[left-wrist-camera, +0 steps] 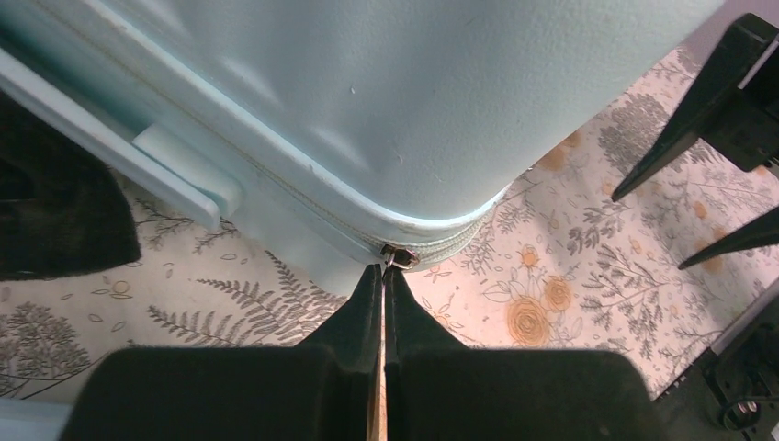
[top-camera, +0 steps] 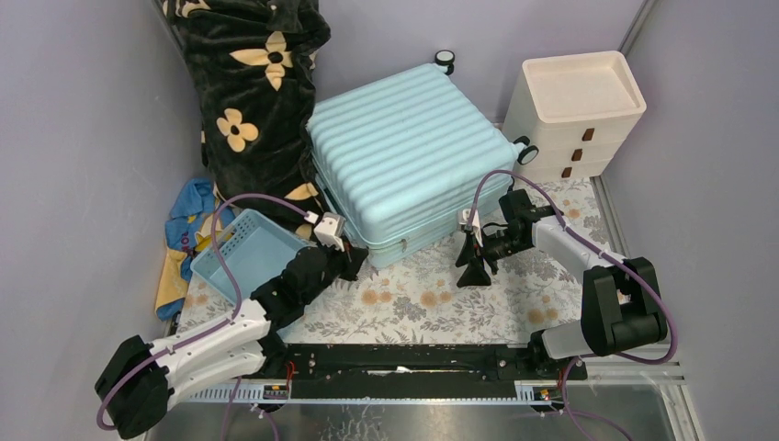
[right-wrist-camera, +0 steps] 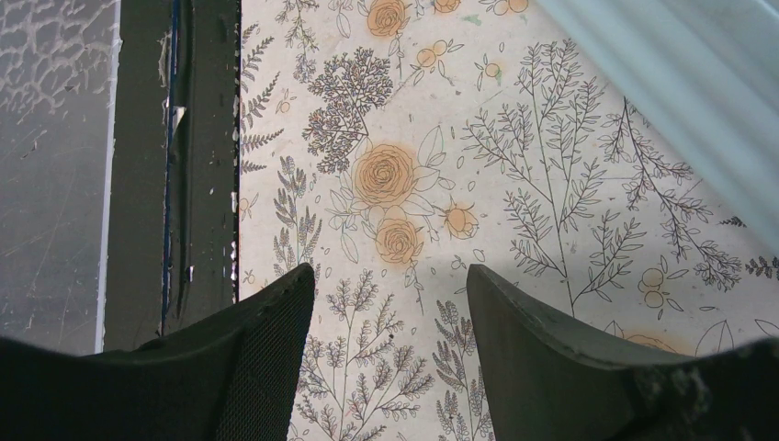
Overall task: Open, take out, and arrange the luggage
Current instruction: Unzip the luggage at the center of the board.
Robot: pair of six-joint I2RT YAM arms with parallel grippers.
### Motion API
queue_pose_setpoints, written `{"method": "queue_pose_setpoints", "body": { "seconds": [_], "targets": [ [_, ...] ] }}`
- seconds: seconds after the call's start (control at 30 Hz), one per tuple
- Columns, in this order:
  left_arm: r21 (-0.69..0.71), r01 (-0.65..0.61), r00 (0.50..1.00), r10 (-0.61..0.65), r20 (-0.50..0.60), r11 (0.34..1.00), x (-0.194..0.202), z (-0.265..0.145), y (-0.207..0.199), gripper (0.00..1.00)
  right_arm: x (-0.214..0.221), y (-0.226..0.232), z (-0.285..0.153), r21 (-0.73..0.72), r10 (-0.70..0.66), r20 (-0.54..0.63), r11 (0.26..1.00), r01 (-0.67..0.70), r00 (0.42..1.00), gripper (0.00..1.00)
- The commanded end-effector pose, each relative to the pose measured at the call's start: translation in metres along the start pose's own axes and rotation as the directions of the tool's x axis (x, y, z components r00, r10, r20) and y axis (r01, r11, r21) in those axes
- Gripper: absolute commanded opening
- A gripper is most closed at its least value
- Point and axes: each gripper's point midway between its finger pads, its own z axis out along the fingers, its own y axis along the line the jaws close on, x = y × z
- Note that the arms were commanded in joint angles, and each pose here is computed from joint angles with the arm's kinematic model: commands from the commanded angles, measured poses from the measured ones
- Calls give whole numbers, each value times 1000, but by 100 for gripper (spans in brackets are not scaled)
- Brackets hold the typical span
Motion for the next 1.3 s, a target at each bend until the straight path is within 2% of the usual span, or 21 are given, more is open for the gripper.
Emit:
{"method": "queue_pose_setpoints", "body": {
  "seconds": [0.0,0.23,0.27,0.3,0.33,0.5,0.57,0.6,0.67,0.83,1.0,1.13,1.27],
  "targets": [
    [-231,-17,989,50,137,973,-47,5,48,0,-12,-1,-1,-7,-46,11,999,47,999,69],
    [-239,-38,990,70,125,970,-52,8,58,0,-29,6,-6,-6,-104,59,994,105,993,70],
    [-239,-38,990,69,123,970,-52,9,59,0,-37,8,-9,4,-128,76,992,128,989,74],
    [-236,-38,990,68,123,971,-52,9,60,0,-49,8,-14,23,-151,92,988,150,984,96],
    [-233,-39,990,69,123,972,-51,9,61,0,-67,8,-21,55,-191,109,981,186,975,99],
    [-222,-64,988,94,127,973,-51,9,64,0,-169,20,-52,175,-335,181,936,304,925,100],
    [-210,-64,987,93,130,976,-51,10,63,0,-212,26,-51,162,-313,230,946,280,922,100],
    [-204,-66,987,94,130,977,-51,11,62,0,-232,26,-48,157,-269,259,959,234,928,100],
    [-193,-69,986,96,134,979,-53,13,61,0,-270,19,-34,199,-274,275,954,224,922,100],
    [-156,-80,983,104,153,985,-54,18,57,0,-332,-16,19,396,-267,217,903,166,939,100],
    [-134,-95,976,119,183,986,-57,17,55,0,-340,-59,55,561,-152,188,828,21,970,100],
    [-138,-112,970,138,200,984,-58,12,57,0,-330,-74,70,685,-151,149,729,8,977,100],
    [-162,-124,963,158,218,979,-61,8,62,0,-303,-86,76,737,-123,75,675,28,990,100]
  ]
}}
